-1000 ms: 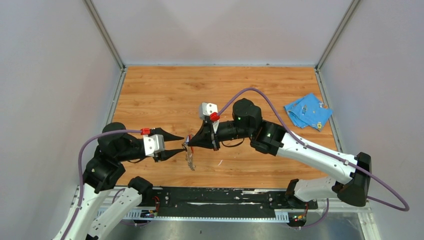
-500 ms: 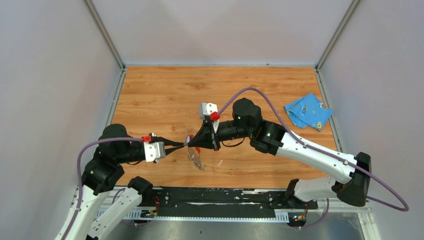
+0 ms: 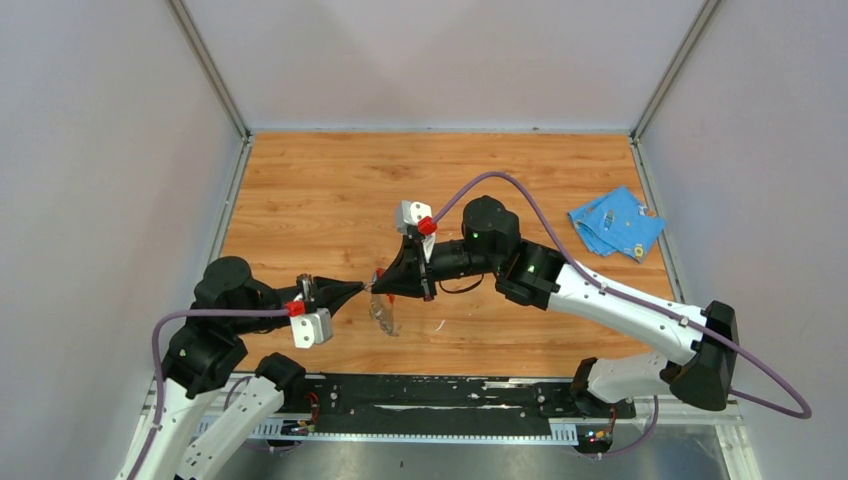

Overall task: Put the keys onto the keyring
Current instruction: Adjust the key on the keyring.

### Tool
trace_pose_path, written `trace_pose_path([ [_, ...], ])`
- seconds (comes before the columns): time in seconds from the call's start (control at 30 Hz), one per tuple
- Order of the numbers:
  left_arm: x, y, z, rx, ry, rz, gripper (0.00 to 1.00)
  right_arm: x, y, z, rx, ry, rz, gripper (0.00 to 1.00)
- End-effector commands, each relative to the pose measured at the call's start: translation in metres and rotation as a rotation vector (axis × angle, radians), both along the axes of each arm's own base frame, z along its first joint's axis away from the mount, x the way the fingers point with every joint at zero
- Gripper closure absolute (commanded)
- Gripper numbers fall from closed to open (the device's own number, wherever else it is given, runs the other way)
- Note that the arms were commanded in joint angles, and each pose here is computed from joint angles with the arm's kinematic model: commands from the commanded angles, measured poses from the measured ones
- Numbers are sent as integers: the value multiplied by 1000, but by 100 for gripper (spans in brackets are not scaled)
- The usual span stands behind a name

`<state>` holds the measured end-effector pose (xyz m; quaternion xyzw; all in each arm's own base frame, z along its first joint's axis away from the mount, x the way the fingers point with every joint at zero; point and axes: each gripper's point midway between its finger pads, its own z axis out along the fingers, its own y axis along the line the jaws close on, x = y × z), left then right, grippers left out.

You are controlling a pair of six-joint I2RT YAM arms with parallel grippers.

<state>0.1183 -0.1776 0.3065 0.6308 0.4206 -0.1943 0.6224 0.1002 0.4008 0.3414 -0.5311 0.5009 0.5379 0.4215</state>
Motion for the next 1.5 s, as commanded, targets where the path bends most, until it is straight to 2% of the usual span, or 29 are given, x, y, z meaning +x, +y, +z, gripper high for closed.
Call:
trace_pose_path([
  [0.0, -1, 2, -3, 19, -43, -3, 91, 1, 1, 7, 37, 2, 11, 100],
  [0.07, -2, 4, 0, 9, -39, 9, 87, 2, 1, 7, 35, 1, 11, 100],
  [0.13, -2, 7, 3, -5, -13, 39, 73, 2, 0, 6, 31, 2, 9, 100],
  [0.4, -6, 16, 16, -36, 64, 111, 63, 1, -5, 3, 14, -4, 19, 100],
  [0.5, -13, 8, 24, -70, 166, 69, 49, 1, -5, 1, 4, -6, 26, 100],
  [0.63, -19, -4, 30, -93, 316, 17, 45, 1, -5, 0, -8, -21, 30, 100],
  [0.87, -9, -15, 24, -99, 518, 39, 48, 0, -7, 5, -1, -45, 37, 100],
  [1.03, -13, -20, 22, -103, 603, 12, 53, 1, -7, 5, -5, -43, 32, 100],
  [1.47, -15, -20, 15, -98, 608, 8, 84, 2, -9, 6, 1, -72, 26, 100],
])
